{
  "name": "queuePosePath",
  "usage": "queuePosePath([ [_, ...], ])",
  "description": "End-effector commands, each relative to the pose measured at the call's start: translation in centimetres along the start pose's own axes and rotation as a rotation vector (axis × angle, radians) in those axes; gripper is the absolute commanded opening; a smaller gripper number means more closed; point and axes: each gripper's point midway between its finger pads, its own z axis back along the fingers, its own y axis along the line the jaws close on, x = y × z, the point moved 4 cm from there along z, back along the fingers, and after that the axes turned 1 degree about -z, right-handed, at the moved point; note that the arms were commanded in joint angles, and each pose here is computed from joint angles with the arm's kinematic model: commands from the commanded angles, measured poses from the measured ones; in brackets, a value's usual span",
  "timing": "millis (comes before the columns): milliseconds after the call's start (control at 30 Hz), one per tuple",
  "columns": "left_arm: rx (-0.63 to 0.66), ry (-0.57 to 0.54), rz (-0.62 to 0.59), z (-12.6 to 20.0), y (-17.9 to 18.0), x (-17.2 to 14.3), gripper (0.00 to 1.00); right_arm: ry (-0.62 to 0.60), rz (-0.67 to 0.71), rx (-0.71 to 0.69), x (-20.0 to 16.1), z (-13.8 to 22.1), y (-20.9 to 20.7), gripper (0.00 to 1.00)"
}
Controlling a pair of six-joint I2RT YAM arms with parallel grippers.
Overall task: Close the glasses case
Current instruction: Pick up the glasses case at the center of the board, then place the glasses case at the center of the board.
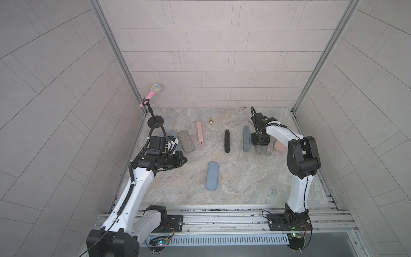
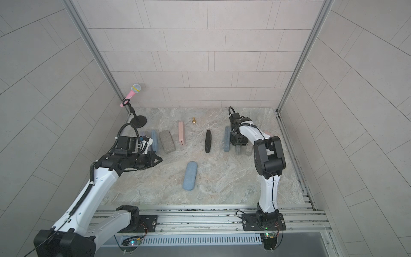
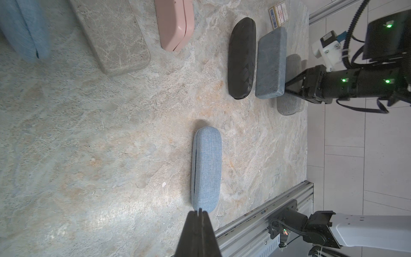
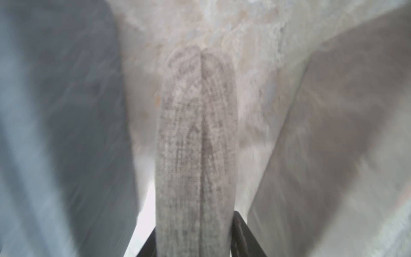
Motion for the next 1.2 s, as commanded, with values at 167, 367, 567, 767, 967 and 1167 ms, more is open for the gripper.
queuePosePath([
  [167, 0.003, -0.003, -0.033, 0.2, -0.1, -0.3, 0.02, -0.116, 0.121, 0.102, -8.4, 7.4, 6.3, 0.24],
  [367, 0.007, -0.007, -0.038, 0.3, -0.1, -0.4, 0.02, -0.138, 0.123, 0.352, -15.5, 8.7, 11.1, 0.25],
  [567, 0.004, -0.009, -0.046, 0.4, -0.3, -0.5, 0.02, -0.115, 0.054, 0.627, -19.8, 7.9, 13.5, 0.26],
  [767, 0.008, -0.003, -0.055, 0.3, -0.5, -0.7, 0.02, -0.103, 0.001, 0.789, -21.2, 6.9, 14.1, 0.27],
  [967, 0.025, 0.0, -0.067, 0.2, -0.5, -0.9, 0.02, -0.058, -0.033, 0.863, -22.4, 5.3, 14.6, 0.29],
  [1167, 0.042, 0.008, -0.083, 0.1, -0.7, -1.1, 0.02, -0.031, -0.049, 0.889, -22.5, 4.3, 15.7, 0.3],
])
